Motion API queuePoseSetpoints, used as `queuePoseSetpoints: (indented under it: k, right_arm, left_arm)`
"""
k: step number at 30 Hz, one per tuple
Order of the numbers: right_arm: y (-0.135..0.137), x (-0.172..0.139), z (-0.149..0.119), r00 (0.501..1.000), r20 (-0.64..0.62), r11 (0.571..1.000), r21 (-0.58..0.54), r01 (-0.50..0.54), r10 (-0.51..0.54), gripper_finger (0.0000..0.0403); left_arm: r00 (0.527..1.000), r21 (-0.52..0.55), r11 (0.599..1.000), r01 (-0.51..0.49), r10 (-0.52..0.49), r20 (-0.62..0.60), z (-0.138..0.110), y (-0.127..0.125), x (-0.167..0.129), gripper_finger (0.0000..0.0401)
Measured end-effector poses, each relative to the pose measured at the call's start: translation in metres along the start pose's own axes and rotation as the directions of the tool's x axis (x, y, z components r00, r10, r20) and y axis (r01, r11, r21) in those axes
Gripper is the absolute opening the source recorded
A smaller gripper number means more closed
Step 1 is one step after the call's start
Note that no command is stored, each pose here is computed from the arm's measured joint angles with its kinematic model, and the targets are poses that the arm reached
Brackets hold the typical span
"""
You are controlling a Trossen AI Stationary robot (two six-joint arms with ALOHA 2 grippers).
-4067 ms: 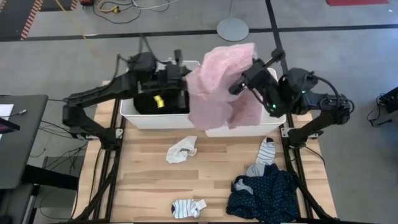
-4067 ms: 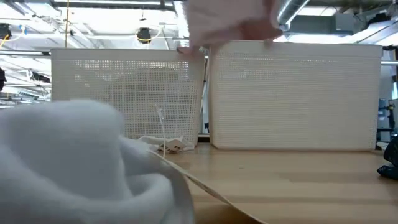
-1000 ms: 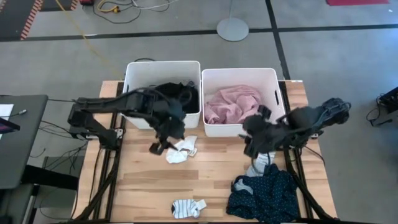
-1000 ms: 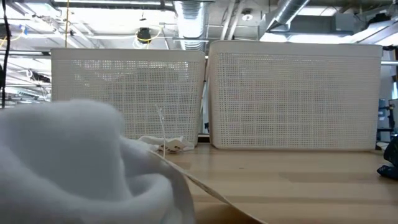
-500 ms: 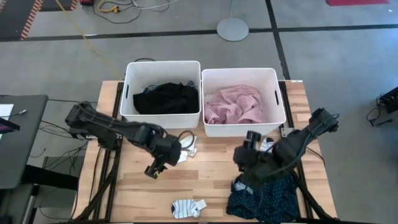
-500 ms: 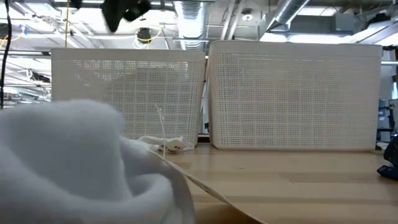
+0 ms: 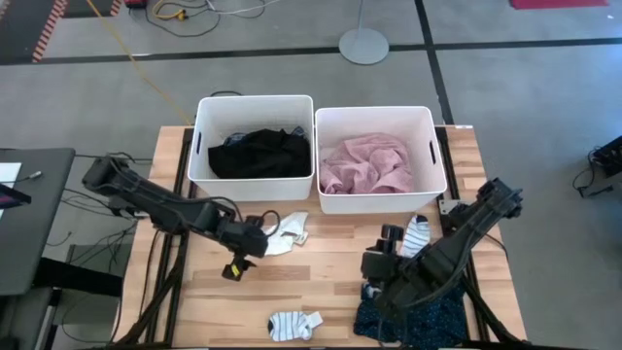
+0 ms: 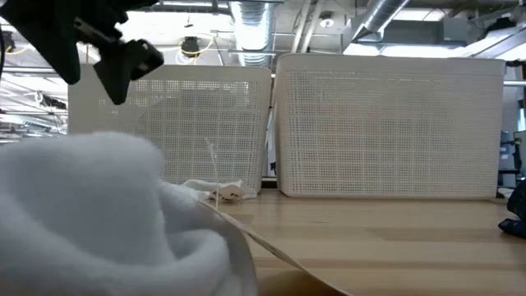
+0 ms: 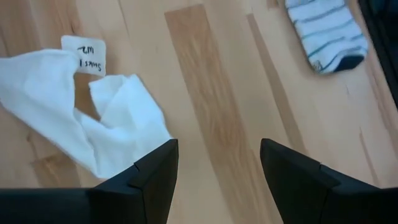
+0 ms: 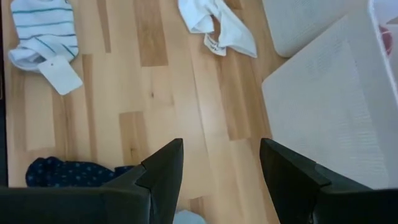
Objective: Sort clothes
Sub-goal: Put the white sock into the right white laundry organizer
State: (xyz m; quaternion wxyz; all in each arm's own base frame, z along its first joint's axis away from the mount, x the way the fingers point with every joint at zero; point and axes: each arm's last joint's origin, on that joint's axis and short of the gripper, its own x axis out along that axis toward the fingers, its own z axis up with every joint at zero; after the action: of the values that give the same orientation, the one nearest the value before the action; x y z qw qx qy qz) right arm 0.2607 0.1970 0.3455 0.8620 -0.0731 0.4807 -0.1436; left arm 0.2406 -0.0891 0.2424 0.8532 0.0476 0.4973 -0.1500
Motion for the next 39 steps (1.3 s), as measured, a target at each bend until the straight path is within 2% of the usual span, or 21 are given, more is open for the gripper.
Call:
queuePoseSetpoints:
  k: [8,17,25,39]
  right_arm:
    - [0.015,0.006,-0.003,1.0,-0.006,1.0,-0.006,0.004,-0.004,0.0227]
    - [0.02,0.011,-0.003,1.0,-0.007,1.0,-0.013,0.005,-0.005,0.0227]
    - [0.02,0.011,-0.003,1.0,-0.003,1.0,-0.011,0.002,-0.002,0.0227]
    - [0.021,0.011,-0.001,1.0,0.01,1.0,-0.002,-0.008,0.008,0.0227]
  left_arm:
    - [0.994,-0.064,0.998,0.016,-0.009,0.107,-0.031,0.002,0.016,0.0222]
    - [0.984,-0.094,0.995,0.026,-0.008,0.179,-0.049,0.005,0.037,0.0222]
    - [0.985,-0.127,0.989,-0.069,0.088,0.148,-0.059,0.008,0.046,0.0222]
    - [0.97,-0.13,0.968,-0.215,0.227,0.09,-0.06,0.013,0.074,0.0222]
